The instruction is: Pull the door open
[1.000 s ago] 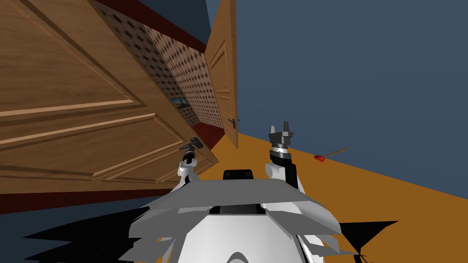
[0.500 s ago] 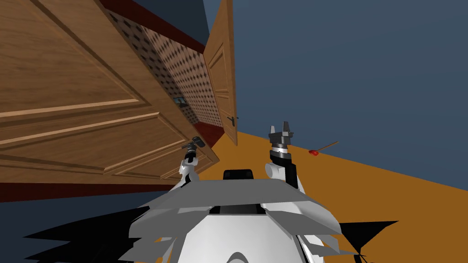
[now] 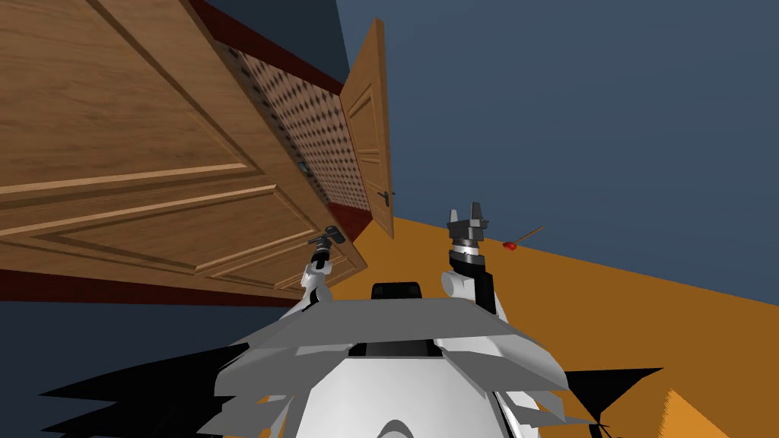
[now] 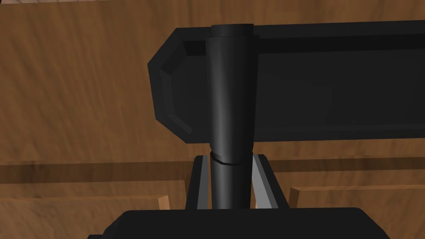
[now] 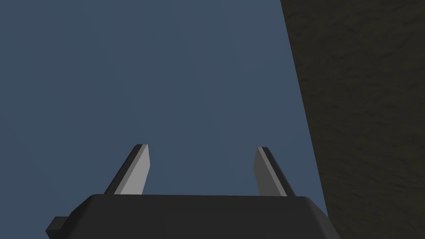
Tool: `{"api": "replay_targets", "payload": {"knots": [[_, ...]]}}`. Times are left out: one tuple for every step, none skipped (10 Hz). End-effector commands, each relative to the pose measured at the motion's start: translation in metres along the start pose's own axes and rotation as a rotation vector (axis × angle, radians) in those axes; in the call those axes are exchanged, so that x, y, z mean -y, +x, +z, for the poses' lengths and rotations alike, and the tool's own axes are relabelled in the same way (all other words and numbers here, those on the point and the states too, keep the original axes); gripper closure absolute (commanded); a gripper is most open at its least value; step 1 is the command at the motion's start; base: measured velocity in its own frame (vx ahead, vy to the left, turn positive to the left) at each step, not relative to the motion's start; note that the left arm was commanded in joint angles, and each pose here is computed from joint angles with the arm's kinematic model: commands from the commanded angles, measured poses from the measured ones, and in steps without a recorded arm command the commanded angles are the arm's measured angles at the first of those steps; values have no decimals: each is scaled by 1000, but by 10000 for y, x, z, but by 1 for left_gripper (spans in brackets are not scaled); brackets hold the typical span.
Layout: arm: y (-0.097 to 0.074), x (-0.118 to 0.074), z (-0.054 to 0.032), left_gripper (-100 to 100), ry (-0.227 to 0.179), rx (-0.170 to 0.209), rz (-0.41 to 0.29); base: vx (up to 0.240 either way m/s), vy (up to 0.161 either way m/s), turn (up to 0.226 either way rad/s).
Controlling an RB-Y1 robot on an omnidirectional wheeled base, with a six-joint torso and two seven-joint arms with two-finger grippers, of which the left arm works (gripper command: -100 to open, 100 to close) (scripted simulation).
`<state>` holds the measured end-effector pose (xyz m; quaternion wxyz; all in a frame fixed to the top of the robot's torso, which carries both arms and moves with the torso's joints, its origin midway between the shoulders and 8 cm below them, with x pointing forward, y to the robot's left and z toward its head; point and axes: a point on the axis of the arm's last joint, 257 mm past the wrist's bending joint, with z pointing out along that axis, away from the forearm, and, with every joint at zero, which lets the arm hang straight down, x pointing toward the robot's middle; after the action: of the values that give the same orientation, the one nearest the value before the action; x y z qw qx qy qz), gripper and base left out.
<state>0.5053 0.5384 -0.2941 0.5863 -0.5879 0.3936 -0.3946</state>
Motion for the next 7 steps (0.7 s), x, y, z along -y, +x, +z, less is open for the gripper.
{"api": "replay_targets", "payload": {"knots": [[72,11,11,100,1,-20,2,-180,6,-42],[119,13,20,100,1,-31,2,-180,19,-40],[166,15,28,100,1,-42,2,-202,21,-42],[152,15,25,100,1,-37,1,-90,4,-31],[257,-3,27,100,-2,-62,0,-114,23,-41],[279,-2,29,100,-1,-68,0,-199,41,-57],[329,1,35,100,-1,-81,1,-198,37,-57]]}}
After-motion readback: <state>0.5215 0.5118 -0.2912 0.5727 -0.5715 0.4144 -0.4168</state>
